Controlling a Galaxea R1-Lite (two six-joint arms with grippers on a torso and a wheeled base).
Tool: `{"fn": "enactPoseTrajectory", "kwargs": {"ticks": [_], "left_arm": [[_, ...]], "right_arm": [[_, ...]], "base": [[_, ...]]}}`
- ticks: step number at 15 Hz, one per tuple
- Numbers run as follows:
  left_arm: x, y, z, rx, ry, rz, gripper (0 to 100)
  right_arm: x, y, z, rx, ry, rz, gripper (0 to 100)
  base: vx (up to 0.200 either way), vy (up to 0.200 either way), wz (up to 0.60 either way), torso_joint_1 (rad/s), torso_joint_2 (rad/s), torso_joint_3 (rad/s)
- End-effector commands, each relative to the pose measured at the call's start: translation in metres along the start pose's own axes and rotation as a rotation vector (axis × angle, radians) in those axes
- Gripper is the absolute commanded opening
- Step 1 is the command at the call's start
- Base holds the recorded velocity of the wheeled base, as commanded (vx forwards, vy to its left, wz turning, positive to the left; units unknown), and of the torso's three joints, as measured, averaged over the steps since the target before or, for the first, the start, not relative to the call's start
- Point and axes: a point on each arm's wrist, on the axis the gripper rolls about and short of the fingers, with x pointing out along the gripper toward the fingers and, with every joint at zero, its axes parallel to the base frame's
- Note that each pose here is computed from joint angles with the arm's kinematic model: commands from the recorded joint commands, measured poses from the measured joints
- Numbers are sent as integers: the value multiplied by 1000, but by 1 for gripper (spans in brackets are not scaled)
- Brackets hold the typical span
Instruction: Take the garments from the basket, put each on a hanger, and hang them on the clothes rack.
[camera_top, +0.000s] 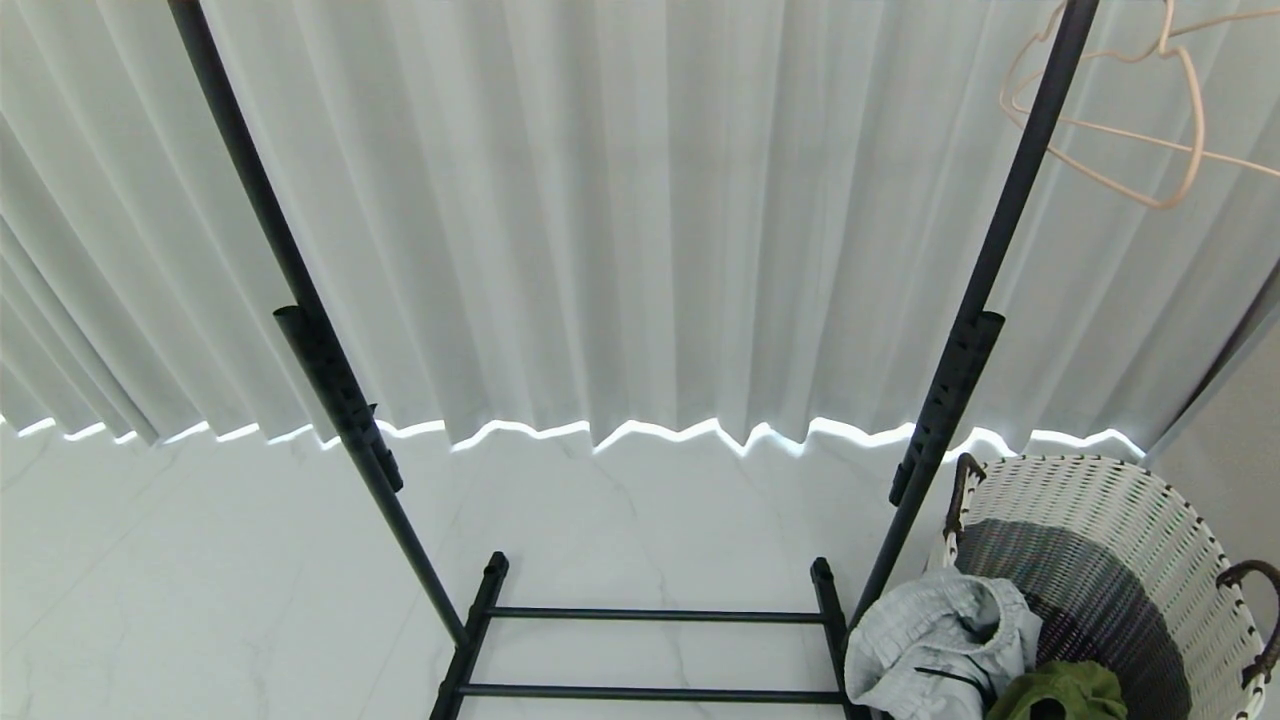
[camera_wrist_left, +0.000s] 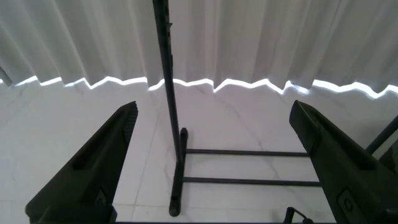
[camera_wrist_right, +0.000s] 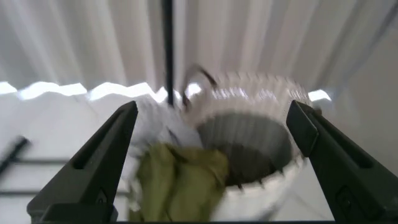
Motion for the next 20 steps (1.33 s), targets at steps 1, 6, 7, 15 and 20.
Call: {"fn": "enactPoseTrajectory", "kwargs": {"ticks": [1,6,7,15,20], "left_arm": [[0,0,0,17,1,-2,100],[0,0,0,14,1,-2,100],[0,0,0,15,1,-2,100],[0,0,0,15,1,-2,100],[0,0,0,14,1,-2,100]], "right_arm": [[6,0,29,-51,123,80,100],[51,-1,12,-411,617,221,100],[65,-1,11,-451,683,258,100],[151,11,-26,-469,916,416,100],[175,14,-49,-466,988,429,100]], "base": [[0,0,0,0,0,0],[0,0,0,0,0,0],[0,0,0,0,0,0],[0,0,0,0,0,0],[0,0,0,0,0,0]]}}
